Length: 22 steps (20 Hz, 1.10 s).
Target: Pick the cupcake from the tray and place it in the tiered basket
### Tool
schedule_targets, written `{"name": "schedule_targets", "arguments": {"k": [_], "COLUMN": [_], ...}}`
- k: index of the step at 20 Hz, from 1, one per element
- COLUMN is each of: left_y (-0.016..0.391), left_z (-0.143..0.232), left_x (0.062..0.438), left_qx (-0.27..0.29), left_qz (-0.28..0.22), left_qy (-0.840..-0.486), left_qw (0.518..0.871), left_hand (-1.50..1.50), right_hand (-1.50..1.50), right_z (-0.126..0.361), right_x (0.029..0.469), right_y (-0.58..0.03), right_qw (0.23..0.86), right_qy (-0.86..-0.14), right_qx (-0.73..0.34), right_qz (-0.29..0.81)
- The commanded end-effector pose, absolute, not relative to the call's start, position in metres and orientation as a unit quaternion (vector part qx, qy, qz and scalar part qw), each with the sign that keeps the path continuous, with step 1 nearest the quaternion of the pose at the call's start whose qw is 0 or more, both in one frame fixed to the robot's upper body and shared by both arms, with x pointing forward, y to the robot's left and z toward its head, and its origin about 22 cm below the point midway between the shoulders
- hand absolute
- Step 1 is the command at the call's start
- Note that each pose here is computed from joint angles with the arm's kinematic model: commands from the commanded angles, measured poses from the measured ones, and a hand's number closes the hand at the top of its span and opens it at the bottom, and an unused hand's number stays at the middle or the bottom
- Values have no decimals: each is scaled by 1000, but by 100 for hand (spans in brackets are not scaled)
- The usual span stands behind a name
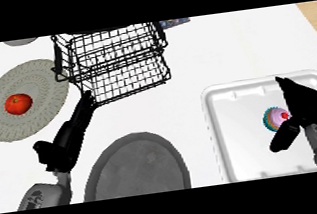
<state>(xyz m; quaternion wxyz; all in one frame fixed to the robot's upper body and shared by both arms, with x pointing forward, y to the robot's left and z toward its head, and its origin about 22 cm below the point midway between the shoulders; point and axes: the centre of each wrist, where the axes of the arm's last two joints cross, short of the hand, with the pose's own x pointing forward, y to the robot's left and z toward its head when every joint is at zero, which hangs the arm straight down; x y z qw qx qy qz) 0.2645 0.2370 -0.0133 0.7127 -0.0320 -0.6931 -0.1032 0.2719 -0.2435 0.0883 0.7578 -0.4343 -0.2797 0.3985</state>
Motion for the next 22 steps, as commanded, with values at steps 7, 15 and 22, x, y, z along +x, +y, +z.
{"name": "schedule_targets", "arguments": {"k": [7,15,22], "left_y": [230,235,240], "left_z": [-17,-11,-8], "left_x": [275,270,256], "left_qx": [-35,-35,-29], "left_qz": [-109,-105,-103], "left_qy": [-690,-691,-692], "left_qw": [714,714,713], "left_hand": [0,0,0], "right_hand": [-150,-150,150], "right_z": [80,45,25], "right_x": [270,267,277], "right_y": [-271,-267,-252], "right_qw": [781,788,754], "right_qy": [-231,-245,-341], "right_qx": [-444,-426,-436], "right_qz": [374,371,354]}}
